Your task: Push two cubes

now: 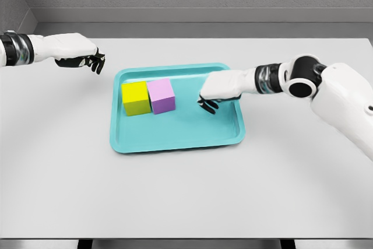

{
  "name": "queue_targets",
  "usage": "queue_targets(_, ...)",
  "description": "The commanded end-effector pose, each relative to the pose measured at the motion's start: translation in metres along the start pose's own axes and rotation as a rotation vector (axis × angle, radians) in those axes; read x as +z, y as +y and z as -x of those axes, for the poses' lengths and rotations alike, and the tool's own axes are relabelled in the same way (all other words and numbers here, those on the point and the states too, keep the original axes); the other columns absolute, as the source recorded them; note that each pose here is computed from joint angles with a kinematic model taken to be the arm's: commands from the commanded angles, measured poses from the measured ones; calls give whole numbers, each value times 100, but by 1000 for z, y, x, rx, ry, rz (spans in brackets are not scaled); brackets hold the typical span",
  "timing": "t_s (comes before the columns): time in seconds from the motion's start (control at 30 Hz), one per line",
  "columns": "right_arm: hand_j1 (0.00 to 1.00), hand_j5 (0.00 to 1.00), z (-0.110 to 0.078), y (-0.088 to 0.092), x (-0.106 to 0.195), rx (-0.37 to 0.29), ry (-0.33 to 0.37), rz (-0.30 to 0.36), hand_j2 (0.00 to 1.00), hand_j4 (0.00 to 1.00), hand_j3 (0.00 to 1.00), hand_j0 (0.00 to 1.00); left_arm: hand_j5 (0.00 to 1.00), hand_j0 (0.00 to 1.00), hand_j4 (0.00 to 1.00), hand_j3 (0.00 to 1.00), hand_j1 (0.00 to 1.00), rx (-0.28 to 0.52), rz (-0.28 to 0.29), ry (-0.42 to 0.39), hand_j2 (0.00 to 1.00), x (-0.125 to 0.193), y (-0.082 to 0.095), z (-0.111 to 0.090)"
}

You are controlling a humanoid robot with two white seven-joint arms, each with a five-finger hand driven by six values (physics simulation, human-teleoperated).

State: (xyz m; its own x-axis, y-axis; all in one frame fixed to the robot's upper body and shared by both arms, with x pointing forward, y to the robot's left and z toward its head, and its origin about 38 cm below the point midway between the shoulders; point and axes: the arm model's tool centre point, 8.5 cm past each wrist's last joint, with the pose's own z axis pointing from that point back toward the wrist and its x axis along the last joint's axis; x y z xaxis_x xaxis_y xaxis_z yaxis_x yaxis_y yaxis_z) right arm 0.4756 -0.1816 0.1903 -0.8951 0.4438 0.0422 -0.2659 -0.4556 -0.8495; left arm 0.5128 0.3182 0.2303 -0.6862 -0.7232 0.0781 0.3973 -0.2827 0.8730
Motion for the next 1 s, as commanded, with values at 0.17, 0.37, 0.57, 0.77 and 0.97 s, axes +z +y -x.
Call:
queue_targets(0.17,100,100,60,7,164,-232,212,275,100,100,100,100,31,31,31,31,31,4,-5,0,31,0,1,0)
queue_targets(0.37,100,100,55,45,142,-305,185,201,100,100,100,100,45,45,45,45,45,8,-5,2,45,1,0,1)
queue_targets(0.57,100,100,61,14,145,-256,188,241,100,100,100,100,100,100,100,100,100,96,-7,61,100,9,-13,25)
queue_targets(0.77,100,100,49,41,120,-291,142,173,100,100,100,100,100,100,100,100,100,128,16,72,100,4,-26,29)
queue_targets(0.97,100,100,50,43,122,-295,148,169,100,100,100,100,100,100,100,100,100,129,17,74,100,5,-26,30)
